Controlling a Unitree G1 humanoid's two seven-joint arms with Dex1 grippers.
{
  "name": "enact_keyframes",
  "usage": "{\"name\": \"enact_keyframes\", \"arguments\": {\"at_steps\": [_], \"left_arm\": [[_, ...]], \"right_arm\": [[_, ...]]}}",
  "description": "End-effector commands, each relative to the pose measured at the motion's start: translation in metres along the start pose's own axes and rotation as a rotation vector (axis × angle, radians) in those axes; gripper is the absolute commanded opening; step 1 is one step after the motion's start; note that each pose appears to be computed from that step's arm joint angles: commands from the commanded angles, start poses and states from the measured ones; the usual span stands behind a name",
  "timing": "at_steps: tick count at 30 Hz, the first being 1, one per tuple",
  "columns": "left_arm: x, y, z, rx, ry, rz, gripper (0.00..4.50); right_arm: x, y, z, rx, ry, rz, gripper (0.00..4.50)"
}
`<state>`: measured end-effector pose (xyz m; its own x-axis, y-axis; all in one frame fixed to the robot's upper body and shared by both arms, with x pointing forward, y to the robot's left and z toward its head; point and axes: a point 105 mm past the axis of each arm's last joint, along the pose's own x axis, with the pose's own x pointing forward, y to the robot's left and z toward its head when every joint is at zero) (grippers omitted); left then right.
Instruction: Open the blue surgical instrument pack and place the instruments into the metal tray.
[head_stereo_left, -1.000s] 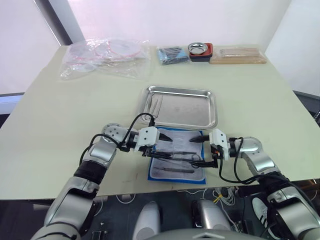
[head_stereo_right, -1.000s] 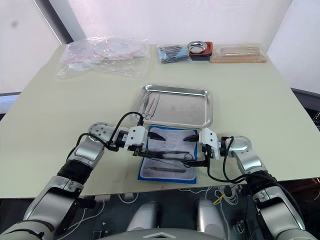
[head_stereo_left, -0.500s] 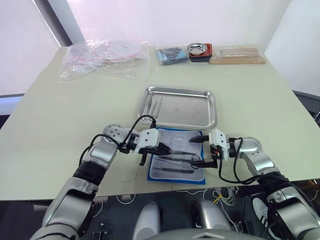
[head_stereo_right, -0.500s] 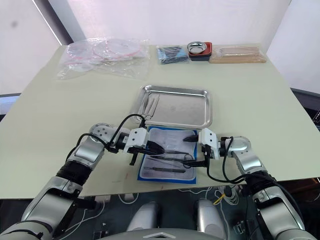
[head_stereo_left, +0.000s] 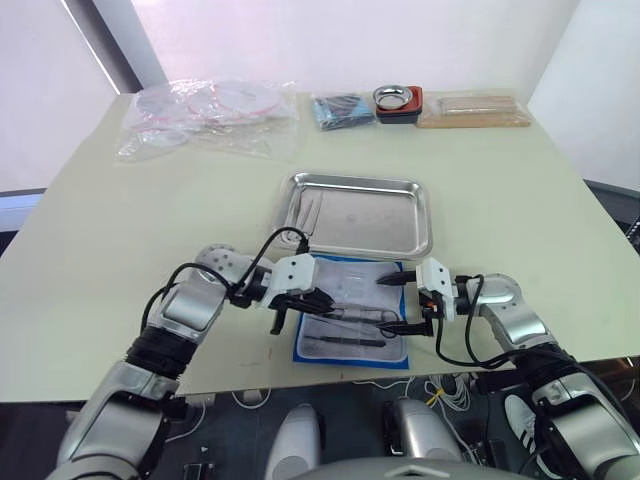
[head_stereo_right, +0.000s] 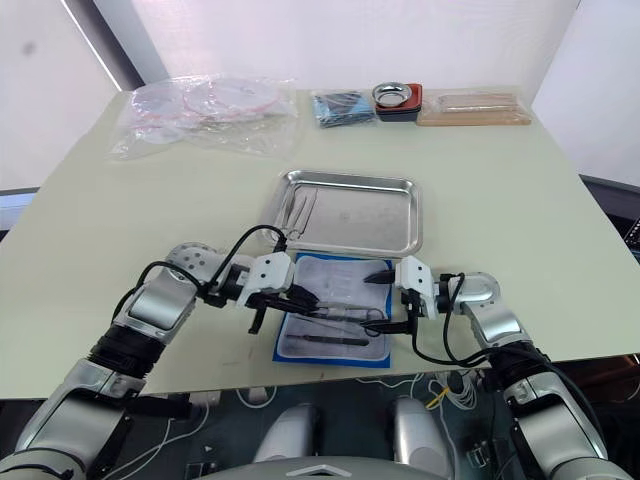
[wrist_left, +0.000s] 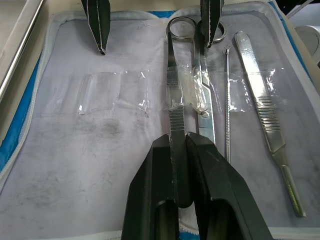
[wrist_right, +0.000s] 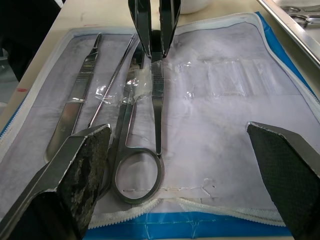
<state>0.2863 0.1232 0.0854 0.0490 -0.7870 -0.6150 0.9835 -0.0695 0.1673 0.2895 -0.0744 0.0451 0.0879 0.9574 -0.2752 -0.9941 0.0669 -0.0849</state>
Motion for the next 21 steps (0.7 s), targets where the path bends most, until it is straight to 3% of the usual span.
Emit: {"name": "enact_keyframes", "arguments": {"at_steps": [1, 21], "left_arm": [[-0.005, -0.002, 0.008, 0.01, 0.025, 0.006, 0.05], [-0.024, -0.004, 0.004, -0.004, 0.074, 0.016, 0.05]], "right_arm": [[-0.008, 0.022, -0.069, 0.217, 0.223, -0.006, 4.5], [-0.007, 0.025, -0.071, 0.224, 0.221, -0.001, 4.5]]}}
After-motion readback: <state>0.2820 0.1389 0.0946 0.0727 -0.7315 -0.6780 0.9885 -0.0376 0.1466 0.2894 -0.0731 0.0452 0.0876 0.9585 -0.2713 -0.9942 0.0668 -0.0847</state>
